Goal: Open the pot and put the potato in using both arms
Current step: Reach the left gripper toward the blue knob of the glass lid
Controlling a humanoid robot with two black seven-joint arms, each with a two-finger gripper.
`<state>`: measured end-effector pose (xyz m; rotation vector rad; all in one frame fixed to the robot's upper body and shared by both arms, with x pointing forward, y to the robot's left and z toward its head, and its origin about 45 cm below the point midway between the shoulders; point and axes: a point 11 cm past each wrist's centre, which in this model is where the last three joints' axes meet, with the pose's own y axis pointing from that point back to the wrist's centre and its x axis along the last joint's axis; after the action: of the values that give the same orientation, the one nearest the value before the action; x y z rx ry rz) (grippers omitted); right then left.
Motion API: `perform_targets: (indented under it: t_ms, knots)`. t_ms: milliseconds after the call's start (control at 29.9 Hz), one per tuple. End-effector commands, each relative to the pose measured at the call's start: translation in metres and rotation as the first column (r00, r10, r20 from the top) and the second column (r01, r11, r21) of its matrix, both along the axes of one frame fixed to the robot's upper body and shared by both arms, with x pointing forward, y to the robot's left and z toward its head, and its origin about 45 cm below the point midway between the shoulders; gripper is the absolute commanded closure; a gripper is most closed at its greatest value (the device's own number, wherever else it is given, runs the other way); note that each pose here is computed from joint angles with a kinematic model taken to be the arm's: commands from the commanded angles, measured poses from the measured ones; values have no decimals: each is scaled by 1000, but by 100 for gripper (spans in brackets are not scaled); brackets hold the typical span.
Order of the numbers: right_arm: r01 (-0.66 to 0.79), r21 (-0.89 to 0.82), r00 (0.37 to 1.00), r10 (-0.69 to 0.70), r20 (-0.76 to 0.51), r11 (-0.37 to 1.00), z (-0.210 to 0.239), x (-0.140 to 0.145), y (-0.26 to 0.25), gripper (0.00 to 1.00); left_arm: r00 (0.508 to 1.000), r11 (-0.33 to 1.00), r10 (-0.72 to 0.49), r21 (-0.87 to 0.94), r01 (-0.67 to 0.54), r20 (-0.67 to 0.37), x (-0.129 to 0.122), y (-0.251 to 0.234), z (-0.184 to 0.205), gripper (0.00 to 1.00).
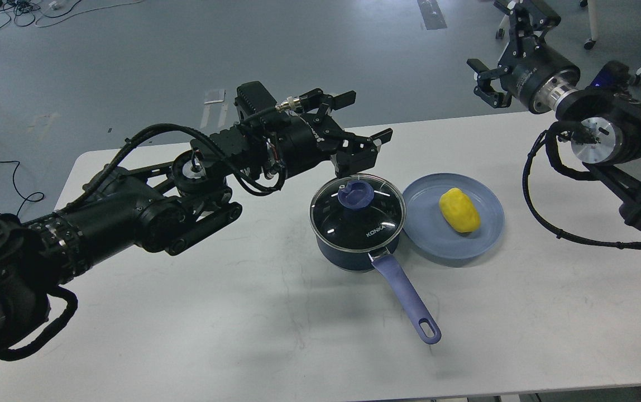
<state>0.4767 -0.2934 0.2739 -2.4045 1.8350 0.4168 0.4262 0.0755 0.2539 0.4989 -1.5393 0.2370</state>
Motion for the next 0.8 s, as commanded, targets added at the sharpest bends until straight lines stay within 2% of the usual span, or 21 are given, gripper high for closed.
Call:
perform_targets:
  t_ms: [0,100,402,770]
  knots:
    - [-12,-36,1000,11,-23,999,-6,-2,-1,0,999,996,-37,81,37,4,-8,2,-19,1]
    - [-3,-43,1000,2,-22,999,-4,-2,-6,0,998,991,-68,113,66,14,-17,4,-33,1]
    - [0,-57,999,-2,-38,998,-7,-3,-10,0,997,994,-49,99,55,-63,-34,10,-68,1]
    - [0,-58,999,-2,-32,998,-4,-2,-11,0,995,994,-22,104,32,-94,-38,21,-82,1]
